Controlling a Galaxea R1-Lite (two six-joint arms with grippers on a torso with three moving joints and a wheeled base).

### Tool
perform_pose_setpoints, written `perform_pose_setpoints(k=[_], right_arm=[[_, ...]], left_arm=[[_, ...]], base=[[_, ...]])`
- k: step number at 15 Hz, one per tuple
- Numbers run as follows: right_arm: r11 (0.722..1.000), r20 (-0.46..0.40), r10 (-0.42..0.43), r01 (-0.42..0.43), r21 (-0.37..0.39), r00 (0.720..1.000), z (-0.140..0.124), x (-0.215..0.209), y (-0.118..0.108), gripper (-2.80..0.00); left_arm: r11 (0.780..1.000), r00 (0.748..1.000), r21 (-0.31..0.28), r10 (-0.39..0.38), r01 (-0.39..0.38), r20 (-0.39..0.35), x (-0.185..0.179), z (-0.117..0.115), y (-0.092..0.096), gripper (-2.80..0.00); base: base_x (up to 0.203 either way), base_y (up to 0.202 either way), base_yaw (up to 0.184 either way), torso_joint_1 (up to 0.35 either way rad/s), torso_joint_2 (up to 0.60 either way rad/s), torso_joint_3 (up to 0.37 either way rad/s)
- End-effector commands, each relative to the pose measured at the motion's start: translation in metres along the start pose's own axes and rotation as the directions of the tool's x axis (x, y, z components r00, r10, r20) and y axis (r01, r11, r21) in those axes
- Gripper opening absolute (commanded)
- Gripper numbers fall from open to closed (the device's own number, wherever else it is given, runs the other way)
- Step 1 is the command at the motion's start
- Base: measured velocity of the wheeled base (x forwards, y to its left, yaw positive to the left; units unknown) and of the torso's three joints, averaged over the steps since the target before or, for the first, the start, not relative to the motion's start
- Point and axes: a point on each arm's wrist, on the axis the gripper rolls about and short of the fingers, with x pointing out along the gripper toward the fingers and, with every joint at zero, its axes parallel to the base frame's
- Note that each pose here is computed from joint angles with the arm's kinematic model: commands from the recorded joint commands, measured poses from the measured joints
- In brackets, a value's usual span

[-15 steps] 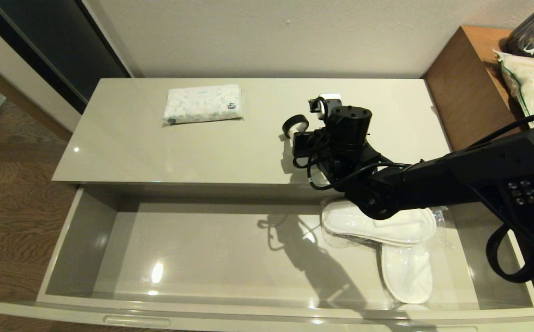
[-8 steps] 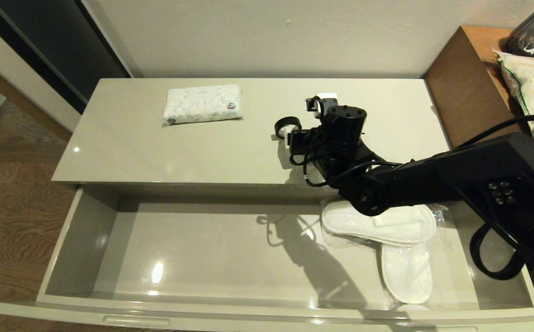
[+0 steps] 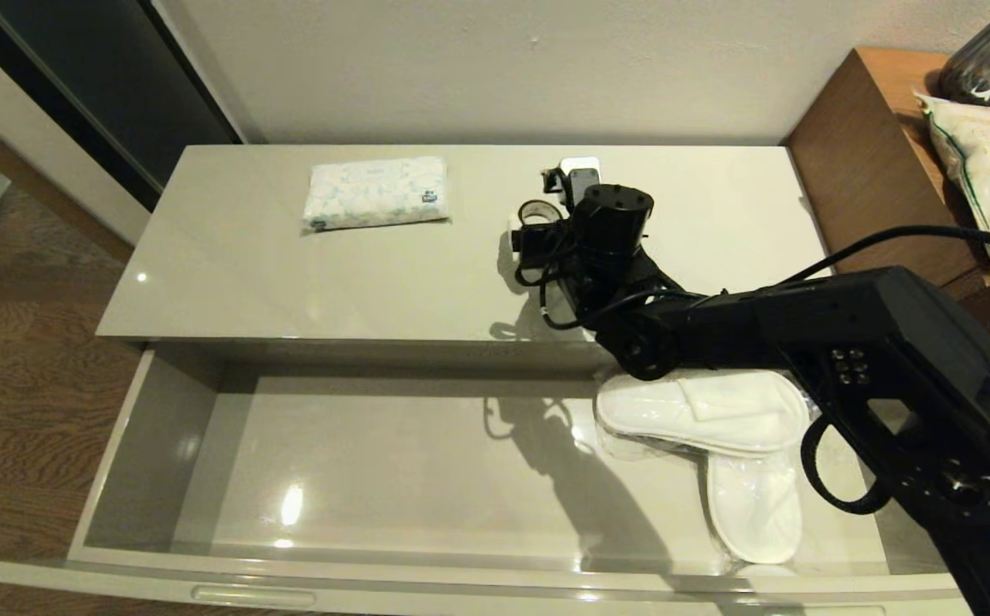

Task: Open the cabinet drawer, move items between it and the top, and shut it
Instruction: Pick up the adhesive tape on the table

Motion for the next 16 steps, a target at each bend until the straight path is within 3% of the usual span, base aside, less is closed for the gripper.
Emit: perform_pose_setpoints(k=[1,10,16], right_arm=[[1.0,-0.014,-0.006,0.005,-0.019,1.0,-0.011,0.004,0.004,-2.8],[1.0,-0.009,-0.011,0.011,-0.023,1.0,-0.017,0.011,0.006,-2.8],[0.999,0.027,-0.048,0.048,-0.005,0.998,0.026,0.0,-0.016,-2.8]], left_arm=[[1.0,1.0,0.0,0.001,-0.001,0.0,0.0,0.0,0.0,-2.8],[1.0,1.0,0.0,0.0,0.0,0.0,0.0,0.0,0.0,-2.8],[1.0,1.0,0.0,0.001,-0.001,0.0,0.0,0.0,0.0,-2.8]], base=[[0.0,0.0,0.0,0.0,0.0,0.0],[0.0,0.0,0.0,0.0,0.0,0.0],[0.0,0.0,0.0,0.0,0.0,0.0]])
